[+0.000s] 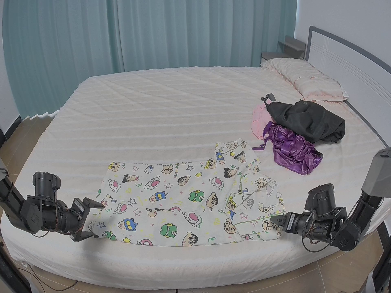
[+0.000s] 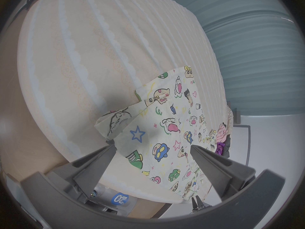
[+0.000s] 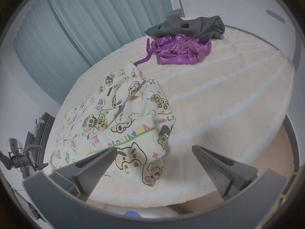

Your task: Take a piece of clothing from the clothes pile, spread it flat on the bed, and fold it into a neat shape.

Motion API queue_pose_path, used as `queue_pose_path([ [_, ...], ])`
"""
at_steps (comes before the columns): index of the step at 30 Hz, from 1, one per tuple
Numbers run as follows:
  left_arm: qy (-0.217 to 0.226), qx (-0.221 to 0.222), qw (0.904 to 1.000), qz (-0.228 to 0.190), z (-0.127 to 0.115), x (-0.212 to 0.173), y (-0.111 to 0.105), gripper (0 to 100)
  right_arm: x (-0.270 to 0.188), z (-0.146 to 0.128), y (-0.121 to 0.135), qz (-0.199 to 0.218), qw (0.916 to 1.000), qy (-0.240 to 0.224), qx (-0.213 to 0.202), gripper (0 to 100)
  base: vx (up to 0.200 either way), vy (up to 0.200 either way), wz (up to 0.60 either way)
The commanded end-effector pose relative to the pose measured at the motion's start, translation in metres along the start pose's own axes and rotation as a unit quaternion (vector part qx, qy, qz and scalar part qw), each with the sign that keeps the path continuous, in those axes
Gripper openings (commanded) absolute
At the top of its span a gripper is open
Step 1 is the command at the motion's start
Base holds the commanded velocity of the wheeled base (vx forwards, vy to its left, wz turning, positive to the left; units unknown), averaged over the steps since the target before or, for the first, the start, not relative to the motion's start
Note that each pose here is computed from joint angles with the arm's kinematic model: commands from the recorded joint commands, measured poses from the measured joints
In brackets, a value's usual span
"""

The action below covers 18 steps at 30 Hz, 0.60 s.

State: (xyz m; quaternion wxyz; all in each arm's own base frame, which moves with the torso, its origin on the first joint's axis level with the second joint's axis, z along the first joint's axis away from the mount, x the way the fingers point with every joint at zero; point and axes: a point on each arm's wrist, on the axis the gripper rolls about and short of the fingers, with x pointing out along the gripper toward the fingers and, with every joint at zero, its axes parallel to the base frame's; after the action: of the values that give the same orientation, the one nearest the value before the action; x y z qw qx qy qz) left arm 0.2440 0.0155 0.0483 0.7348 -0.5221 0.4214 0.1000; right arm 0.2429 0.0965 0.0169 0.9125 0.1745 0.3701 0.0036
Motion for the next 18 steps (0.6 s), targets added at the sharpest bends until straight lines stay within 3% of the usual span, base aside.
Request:
queue_pose_path([
  [1, -0.001, 0.000, 1.0000, 0.000, 0.0000, -0.0006, 0.0001, 100, 0.0122, -0.0061, -0.0047, -0.001, 0.9999, 0.014, 0.002, 100, 0.000, 0.000, 0.00],
  [9, -0.001, 0.002, 1.0000, 0.001, -0.0005, -0.0006, 0.0008, 100, 0.0161, -0.0041, -0.0027, 0.012, 0.9999, 0.011, 0.005, 100, 0.000, 0.000, 0.00],
  [10, 0.000, 0.004, 1.0000, 0.001, -0.0005, -0.0006, 0.0008, 100, 0.0170, -0.0041, -0.0024, 0.014, 0.9998, 0.012, 0.005, 0, 0.000, 0.000, 0.00],
  [18, 0.002, 0.006, 1.0000, 0.003, -0.0017, -0.0007, 0.0020, 100, 0.0159, -0.0001, -0.0009, 0.018, 0.9996, 0.004, 0.019, 0, 0.000, 0.000, 0.00],
])
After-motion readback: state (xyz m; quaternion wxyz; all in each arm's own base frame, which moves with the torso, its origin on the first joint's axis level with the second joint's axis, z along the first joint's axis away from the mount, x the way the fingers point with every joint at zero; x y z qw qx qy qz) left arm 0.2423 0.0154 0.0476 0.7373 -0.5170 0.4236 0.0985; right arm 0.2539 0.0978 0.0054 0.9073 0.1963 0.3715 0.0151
